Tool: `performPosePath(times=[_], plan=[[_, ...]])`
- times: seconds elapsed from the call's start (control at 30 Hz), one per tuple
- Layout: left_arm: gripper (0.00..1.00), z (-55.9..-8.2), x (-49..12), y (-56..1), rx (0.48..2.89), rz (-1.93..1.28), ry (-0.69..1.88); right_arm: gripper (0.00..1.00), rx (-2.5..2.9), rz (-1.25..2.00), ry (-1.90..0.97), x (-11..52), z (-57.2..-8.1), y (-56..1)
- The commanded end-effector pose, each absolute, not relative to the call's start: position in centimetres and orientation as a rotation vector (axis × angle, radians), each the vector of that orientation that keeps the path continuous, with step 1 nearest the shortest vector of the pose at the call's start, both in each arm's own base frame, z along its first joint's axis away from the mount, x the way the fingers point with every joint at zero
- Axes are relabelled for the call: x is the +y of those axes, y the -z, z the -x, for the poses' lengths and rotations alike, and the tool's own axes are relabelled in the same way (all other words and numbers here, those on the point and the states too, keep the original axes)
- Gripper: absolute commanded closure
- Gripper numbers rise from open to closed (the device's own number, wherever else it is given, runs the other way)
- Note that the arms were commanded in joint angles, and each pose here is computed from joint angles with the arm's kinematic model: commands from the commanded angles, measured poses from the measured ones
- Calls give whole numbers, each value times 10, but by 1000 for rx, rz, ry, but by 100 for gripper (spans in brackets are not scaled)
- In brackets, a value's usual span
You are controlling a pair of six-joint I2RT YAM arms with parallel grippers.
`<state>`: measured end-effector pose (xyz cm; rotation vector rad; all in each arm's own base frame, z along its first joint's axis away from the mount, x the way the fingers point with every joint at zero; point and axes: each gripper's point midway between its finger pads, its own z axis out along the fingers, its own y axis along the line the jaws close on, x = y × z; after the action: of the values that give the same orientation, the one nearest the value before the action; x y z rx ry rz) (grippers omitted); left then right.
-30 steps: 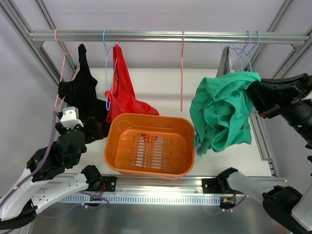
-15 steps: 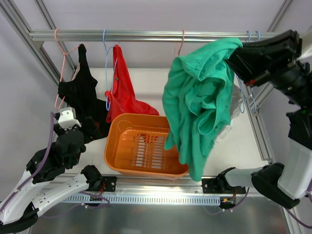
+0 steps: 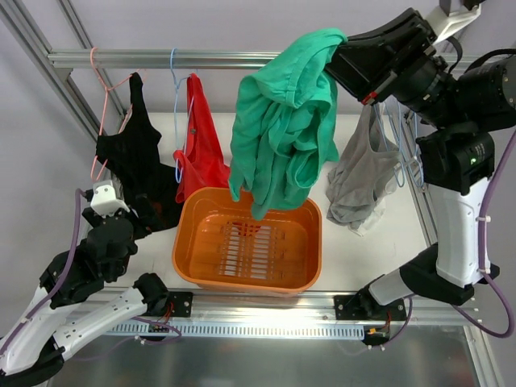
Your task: Remove the tank top from the hanger
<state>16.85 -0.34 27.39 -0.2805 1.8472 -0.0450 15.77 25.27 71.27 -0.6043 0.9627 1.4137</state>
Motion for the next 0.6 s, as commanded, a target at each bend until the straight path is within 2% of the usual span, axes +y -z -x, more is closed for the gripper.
performPosePath(times=[0.0, 0.07, 0.43, 0.47, 0.53, 0.57], plan=[[1, -169, 0, -275, 1827, 328, 51, 100, 823, 658, -1474, 249, -121, -734], [1, -169, 0, -275, 1827, 330, 52, 100, 837, 706, -1505, 258, -108, -725], [1, -169, 1, -276, 1825, 335, 48, 100, 1084, 707, -1292, 288, -137, -633], [1, -169, 2, -276, 1824, 339, 51, 100, 1177, 716, -1270, 301, -150, -598], [1, -168, 5, -277, 1816, 356, 48, 100, 1237, 661, -1193, 293, -160, -574], [1, -167, 6, -278, 1807, 370, 58, 100, 1343, 633, -1126, 300, -180, -533]])
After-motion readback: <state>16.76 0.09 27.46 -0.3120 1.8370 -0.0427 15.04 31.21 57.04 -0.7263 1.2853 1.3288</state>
